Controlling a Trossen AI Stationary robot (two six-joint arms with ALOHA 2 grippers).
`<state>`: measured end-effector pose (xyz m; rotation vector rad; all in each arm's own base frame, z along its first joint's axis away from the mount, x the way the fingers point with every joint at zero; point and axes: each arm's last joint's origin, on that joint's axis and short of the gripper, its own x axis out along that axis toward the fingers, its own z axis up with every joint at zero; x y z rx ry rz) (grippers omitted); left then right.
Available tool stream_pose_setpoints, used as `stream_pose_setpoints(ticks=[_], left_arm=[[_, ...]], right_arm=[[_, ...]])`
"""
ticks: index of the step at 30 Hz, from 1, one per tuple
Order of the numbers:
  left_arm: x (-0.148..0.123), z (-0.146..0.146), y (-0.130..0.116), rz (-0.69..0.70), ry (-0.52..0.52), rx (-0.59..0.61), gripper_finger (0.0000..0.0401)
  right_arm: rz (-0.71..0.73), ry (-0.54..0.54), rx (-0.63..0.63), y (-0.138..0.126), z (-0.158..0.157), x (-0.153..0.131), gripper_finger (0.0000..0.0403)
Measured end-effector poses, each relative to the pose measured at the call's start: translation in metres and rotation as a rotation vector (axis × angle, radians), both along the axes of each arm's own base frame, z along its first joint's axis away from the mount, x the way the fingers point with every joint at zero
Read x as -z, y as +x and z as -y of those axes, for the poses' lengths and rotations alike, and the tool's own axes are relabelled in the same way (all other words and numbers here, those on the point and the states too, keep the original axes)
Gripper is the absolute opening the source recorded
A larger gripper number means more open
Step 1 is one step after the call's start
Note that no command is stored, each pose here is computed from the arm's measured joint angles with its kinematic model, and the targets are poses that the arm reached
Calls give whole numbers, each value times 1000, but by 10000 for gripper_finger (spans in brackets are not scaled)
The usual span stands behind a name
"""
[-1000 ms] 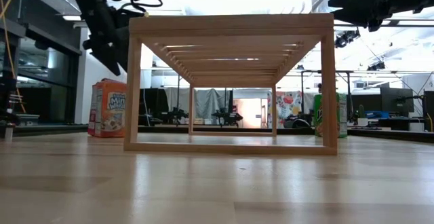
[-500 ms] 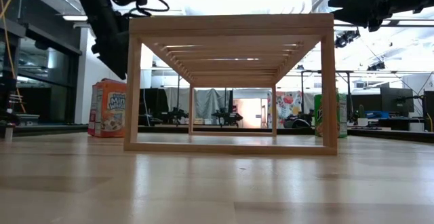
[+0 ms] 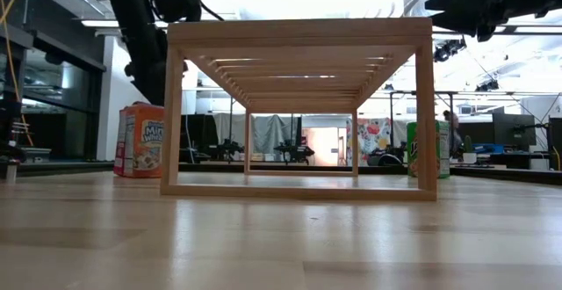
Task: Stack cereal on shelf
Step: Put the orange cereal box on the shelf aligned with the orange box
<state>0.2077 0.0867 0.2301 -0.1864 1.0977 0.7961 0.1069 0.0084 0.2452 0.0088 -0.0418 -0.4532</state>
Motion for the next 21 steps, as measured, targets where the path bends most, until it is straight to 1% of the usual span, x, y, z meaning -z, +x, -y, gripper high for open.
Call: stream_pose_setpoints(ticks=[5, 8, 13, 17, 21], left_arm=[[-6, 2, -2, 53, -26, 22, 300], [-10, 3, -4, 68, -21, 24, 300], [-12, 4, -7, 52, -2, 47, 300], [-11, 4, -9, 9, 19, 68, 300], [-11, 4, -9, -4, 17, 103, 300]], right_arm=[[-6, 11, -1, 0, 0, 1, 240], [-5, 11, -1, 0, 0, 1, 240], [-4, 14, 0, 0, 0, 1, 240], [-4, 14, -1, 0, 0, 1, 240], [-4, 14, -1, 0, 0, 1, 240]])
